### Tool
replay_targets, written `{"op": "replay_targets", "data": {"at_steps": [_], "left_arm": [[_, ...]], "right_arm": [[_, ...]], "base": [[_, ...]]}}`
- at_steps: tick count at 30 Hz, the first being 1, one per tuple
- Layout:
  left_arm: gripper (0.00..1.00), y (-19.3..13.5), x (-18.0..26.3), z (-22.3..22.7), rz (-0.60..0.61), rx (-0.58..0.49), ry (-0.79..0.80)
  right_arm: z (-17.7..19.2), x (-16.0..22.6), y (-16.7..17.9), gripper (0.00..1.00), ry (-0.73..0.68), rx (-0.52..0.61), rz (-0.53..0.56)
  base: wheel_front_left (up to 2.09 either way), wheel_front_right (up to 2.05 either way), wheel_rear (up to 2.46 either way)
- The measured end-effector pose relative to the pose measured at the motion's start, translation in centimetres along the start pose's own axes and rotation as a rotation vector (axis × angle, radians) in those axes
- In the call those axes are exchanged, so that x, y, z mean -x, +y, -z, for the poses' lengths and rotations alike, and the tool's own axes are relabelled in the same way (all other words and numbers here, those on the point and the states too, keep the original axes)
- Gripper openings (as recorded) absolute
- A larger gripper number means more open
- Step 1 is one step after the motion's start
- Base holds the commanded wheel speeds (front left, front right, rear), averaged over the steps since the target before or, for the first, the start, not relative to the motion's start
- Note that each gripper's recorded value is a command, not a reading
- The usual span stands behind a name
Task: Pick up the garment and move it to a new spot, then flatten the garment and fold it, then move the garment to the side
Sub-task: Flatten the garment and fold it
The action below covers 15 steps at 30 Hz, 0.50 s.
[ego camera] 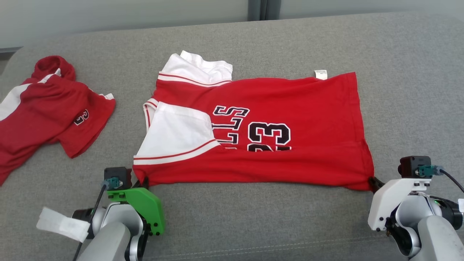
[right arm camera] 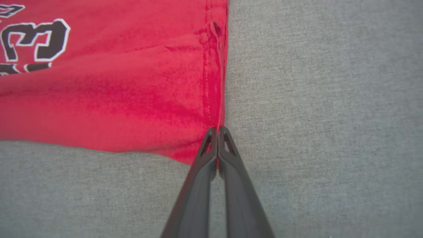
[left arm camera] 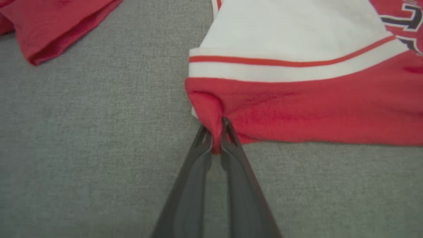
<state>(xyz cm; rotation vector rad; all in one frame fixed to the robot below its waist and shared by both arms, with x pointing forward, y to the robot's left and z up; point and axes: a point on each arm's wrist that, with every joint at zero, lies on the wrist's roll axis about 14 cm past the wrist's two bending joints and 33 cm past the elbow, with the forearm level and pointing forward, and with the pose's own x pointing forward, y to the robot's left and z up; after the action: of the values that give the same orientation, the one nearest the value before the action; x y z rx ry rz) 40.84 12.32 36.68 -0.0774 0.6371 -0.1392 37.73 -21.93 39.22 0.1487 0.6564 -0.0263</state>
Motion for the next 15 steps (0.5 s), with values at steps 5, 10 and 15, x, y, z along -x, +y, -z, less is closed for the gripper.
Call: {"op": "replay_targets", "data": {"at_steps": [5, 10, 15], "left_arm": [[0.00, 0.2, 1.4, 0.9, -0.008, 0.013, -0.004], [0.00, -0.1, 2.9, 1.7, -0.010, 0.040, -0.005], [0.00, -0.1, 4.5, 1.9, -0.013, 0.061, -0.030]], "right_arm": [[0.1, 1.1, -0.6, 0.00, -0.008, 0.031, -0.005], [0.4, 1.9, -1.1, 0.00, -0.003, 0.052, -0.012], [-0.4, 2.4, -1.3, 0.00, -0.022, 0.054, -0.019]], "base": [[0.00, 0.00, 0.00], [0.00, 0.00, 0.00], [0.00, 0.00, 0.00]]}}
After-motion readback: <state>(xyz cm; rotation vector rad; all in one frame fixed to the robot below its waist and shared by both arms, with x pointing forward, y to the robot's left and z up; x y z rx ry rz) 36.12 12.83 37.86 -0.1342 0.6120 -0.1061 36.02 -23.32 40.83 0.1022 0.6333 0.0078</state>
